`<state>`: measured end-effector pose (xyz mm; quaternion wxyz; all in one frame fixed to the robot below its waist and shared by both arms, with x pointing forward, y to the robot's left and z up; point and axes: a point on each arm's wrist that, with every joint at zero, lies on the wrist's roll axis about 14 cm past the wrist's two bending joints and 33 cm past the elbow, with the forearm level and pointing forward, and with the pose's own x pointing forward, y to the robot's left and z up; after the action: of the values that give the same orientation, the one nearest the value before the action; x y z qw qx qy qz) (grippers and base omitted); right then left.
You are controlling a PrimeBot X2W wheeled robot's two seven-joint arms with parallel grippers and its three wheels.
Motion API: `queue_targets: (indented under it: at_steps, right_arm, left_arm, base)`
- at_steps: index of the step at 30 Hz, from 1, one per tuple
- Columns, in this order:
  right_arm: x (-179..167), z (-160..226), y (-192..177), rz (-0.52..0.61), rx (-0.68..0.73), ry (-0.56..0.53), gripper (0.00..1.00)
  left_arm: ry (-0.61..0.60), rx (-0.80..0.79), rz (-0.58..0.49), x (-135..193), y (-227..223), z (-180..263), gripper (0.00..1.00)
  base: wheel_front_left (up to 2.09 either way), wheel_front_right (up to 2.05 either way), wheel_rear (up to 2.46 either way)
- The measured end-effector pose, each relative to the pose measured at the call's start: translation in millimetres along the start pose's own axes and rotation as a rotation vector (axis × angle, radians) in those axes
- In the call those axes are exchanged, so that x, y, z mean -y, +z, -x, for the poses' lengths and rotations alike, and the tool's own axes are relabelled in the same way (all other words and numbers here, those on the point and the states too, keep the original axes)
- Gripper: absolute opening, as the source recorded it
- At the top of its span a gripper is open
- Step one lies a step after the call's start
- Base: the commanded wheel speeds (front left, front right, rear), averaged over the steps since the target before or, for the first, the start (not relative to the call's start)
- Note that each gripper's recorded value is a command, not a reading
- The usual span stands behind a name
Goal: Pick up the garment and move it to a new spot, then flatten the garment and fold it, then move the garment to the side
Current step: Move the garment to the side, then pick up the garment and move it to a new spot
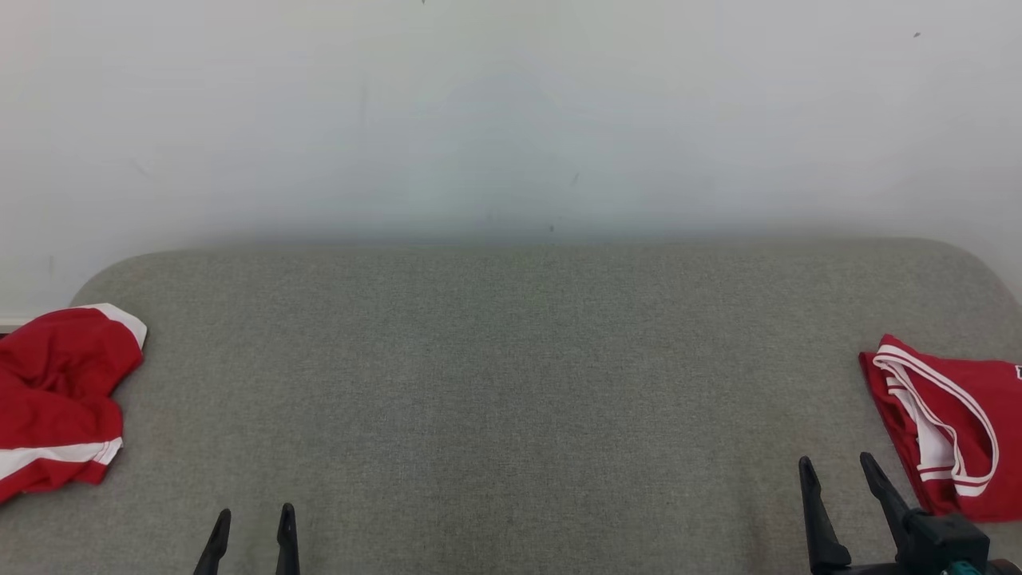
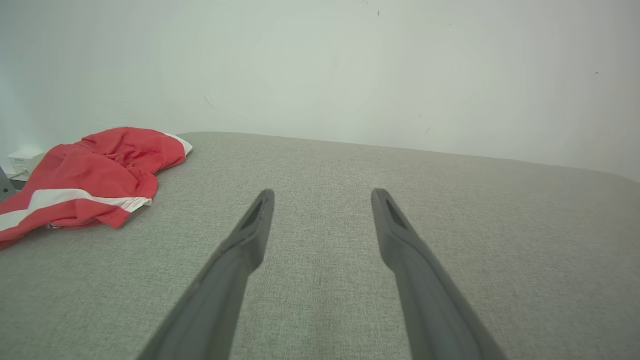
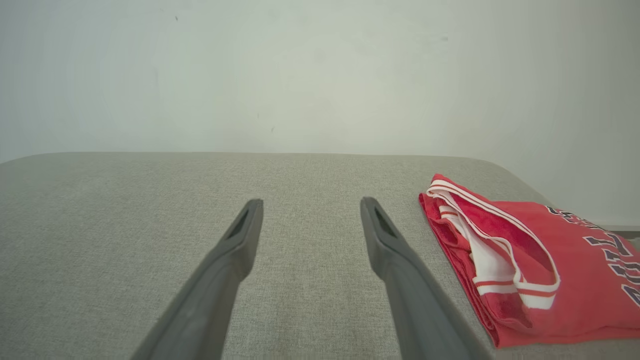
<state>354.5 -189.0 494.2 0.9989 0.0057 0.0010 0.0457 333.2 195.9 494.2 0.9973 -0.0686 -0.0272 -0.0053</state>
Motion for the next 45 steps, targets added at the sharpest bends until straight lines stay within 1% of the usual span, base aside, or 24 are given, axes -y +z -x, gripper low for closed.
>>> queue_targets:
  at_steps: [12, 32, 39, 45]
  right_arm:
    - [3.6, 13.0, -11.6, -0.017, -0.044, -0.028, 1.00]
    - [-0.4, 10.8, -14.5, -0.026, -0.053, -0.021, 1.00]
    - [-3.2, 7.7, -14.0, -0.028, -0.051, -0.013, 1.00]
    - [-19.2, 0.2, -15.8, -0.028, -0.058, 0.038, 1.00]
  left_arm:
    - [-0.037, -0.016, 0.009, 11.9, -5.1, -4.9, 1.00]
    - [-0.038, -0.029, 0.016, 13.6, -9.5, -6.5, 1.00]
    - [-0.022, -0.027, 0.019, 9.8, -8.9, -3.6, 1.00]
    - [0.028, -0.016, 0.020, -5.6, -5.7, 4.5, 1.00]
  base:
    - [0.00, 0.00, 0.00]
    - [0.00, 0.00, 0.00]
    - [0.00, 0.00, 0.00]
    - [0.00, 0.00, 0.00]
